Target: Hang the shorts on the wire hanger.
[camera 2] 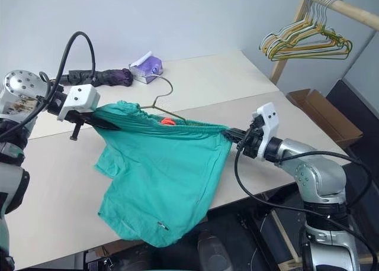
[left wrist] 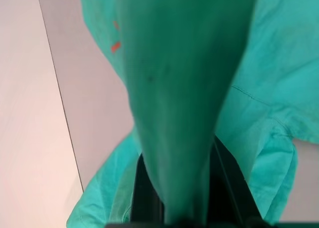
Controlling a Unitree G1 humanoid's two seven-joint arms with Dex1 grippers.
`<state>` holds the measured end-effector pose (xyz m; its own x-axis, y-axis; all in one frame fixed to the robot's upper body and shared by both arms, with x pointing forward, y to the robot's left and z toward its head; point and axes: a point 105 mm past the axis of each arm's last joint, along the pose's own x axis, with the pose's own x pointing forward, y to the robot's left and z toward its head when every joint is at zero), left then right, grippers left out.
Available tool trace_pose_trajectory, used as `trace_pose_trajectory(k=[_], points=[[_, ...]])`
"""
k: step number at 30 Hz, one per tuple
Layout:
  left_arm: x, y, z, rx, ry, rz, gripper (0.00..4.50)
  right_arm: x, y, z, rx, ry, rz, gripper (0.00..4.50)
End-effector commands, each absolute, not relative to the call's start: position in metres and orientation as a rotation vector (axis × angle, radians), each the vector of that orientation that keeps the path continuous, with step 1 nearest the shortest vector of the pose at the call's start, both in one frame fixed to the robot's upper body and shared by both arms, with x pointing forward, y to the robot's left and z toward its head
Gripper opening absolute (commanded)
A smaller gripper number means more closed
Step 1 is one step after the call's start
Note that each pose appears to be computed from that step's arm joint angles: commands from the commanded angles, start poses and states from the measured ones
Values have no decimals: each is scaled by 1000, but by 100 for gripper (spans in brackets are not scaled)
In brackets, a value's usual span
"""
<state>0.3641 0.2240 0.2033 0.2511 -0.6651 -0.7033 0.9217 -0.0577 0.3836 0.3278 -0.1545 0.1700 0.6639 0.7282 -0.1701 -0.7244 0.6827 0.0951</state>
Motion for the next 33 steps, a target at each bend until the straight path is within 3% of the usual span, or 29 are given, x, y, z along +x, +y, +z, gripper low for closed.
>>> trace_pose_trajectory(k=[1,10,22,26,33], points=[[361,246,209,931,375,-1262,0,333,-176,194,-111,134,739,2],[364,200,179,854,301,-1409,0,318,-117,254,-260,-40,949,2],[381,171,190,758,152,-1357,0,311,-86,234,-453,63,997,2],[381,172,190,759,156,-1353,0,313,-89,235,-472,60,972,121],[379,181,190,768,175,-1342,0,311,-110,256,-486,5,938,367]])
